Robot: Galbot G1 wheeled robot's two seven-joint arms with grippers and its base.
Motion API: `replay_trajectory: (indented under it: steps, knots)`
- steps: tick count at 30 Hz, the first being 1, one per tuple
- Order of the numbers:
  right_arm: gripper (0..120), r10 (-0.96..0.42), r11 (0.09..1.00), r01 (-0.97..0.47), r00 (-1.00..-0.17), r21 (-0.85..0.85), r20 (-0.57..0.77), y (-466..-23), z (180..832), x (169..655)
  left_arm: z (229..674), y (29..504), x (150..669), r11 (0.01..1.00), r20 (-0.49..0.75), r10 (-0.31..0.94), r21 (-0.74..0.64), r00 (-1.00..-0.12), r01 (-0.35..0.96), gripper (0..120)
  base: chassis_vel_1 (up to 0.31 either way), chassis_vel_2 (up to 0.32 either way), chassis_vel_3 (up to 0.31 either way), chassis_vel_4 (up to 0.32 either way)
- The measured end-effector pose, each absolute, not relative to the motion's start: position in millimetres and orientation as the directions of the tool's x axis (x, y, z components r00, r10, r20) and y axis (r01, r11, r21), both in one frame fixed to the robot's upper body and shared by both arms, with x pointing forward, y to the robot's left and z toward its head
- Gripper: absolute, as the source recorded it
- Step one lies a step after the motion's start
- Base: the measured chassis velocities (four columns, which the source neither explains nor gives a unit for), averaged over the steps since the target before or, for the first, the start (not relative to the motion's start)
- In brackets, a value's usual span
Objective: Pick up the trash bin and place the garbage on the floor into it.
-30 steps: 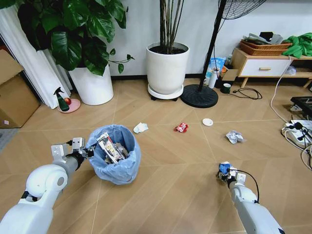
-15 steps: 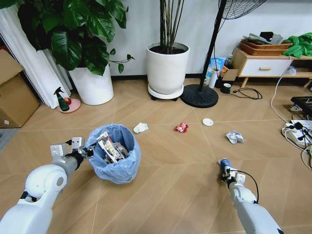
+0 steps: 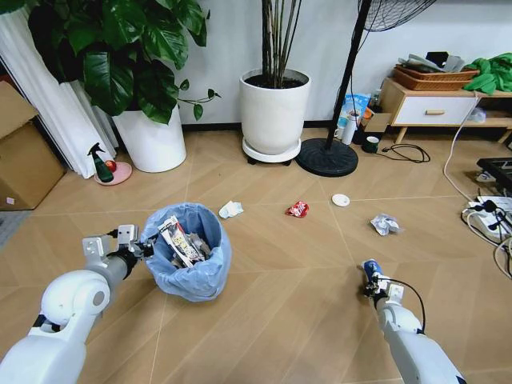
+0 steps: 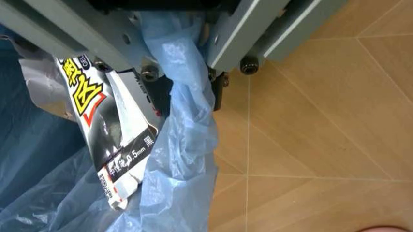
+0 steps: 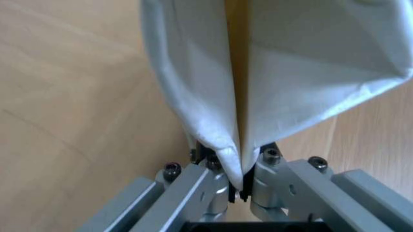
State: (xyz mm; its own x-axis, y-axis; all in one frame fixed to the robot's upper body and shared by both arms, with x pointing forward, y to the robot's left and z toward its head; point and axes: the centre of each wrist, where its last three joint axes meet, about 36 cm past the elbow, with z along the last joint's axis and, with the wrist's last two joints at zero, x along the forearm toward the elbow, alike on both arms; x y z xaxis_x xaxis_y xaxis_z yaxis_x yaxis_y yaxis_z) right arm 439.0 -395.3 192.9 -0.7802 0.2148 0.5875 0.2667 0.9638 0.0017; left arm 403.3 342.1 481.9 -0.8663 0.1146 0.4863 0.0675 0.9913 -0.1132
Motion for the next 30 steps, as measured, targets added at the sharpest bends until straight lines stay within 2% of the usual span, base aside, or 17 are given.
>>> replay_trajectory:
  steps: [6,8,11,12,16,24,27,28,29,30]
  knots:
    - [0,0.136,0.986,0.163,-0.882,0.022,0.451,-375.6,251.0,460.8,481.6,341.1,402.4,0.991,0.488,0.115,-0.111,-0.865,0.069,0,0.0,0.0,0.0,0.0]
    - [0,0.126,0.988,0.153,-0.889,0.026,0.44,-373.3,255.9,463.2,481.7,340.9,402.3,0.991,0.488,0.115,-0.111,-0.865,0.07,0,0.0,0.0,0.0,0.0]
    - [0,0.022,0.996,0.052,-0.935,0.075,0.355,-345.8,301.5,486.4,481.2,339.5,402.3,0.991,0.491,0.117,-0.11,-0.863,0.072,0,0.0,0.0,0.0,0.0]
    - [0,0.022,0.996,0.052,-0.935,0.075,0.355,-345.8,301.5,486.4,481.2,339.5,402.3,0.991,0.491,0.117,-0.11,-0.863,0.072,0,0.0,0.0,0.0,0.0]
    - [0,-0.123,0.989,-0.092,-0.951,0.12,0.286,-313.8,357.6,503.5,482.5,338.7,401.4,0.993,0.496,0.109,-0.102,-0.862,0.067,0,0.0,0.0,0.0,0.0]
    - [0,-0.332,0.941,-0.306,-0.921,0.146,0.204,-273.7,435.0,513.8,482.0,336.3,400.8,0.992,0.501,0.112,-0.1,-0.858,0.07,0,0.0,0.0,0.0,0.0]
    - [0,-0.433,0.899,-0.412,-0.887,0.148,0.162,-252.3,470.3,516.4,482.1,335.0,401.4,0.992,0.503,0.114,-0.1,-0.857,0.074,0,0.0,0.0,0.0,0.0]
    - [0,-0.506,0.861,-0.487,-0.851,0.147,0.141,-235.9,489.7,517.4,482.2,334.0,401.9,0.992,0.503,0.117,-0.1,-0.856,0.077,0,0.0,0.0,0.0,0.0]
    - [0,-0.506,0.861,-0.487,-0.851,0.147,0.141,-235.9,489.7,517.4,482.2,334.0,401.9,0.992,0.503,0.117,-0.1,-0.856,0.077,0,0.0,0.0,0.0,0.0]
    - [0,-0.562,0.826,-0.546,-0.816,0.143,0.132,-222.3,501.9,519.0,482.3,333.2,402.2,0.992,0.504,0.119,-0.1,-0.855,0.079,0,0.0,0.0,0.0,0.0]
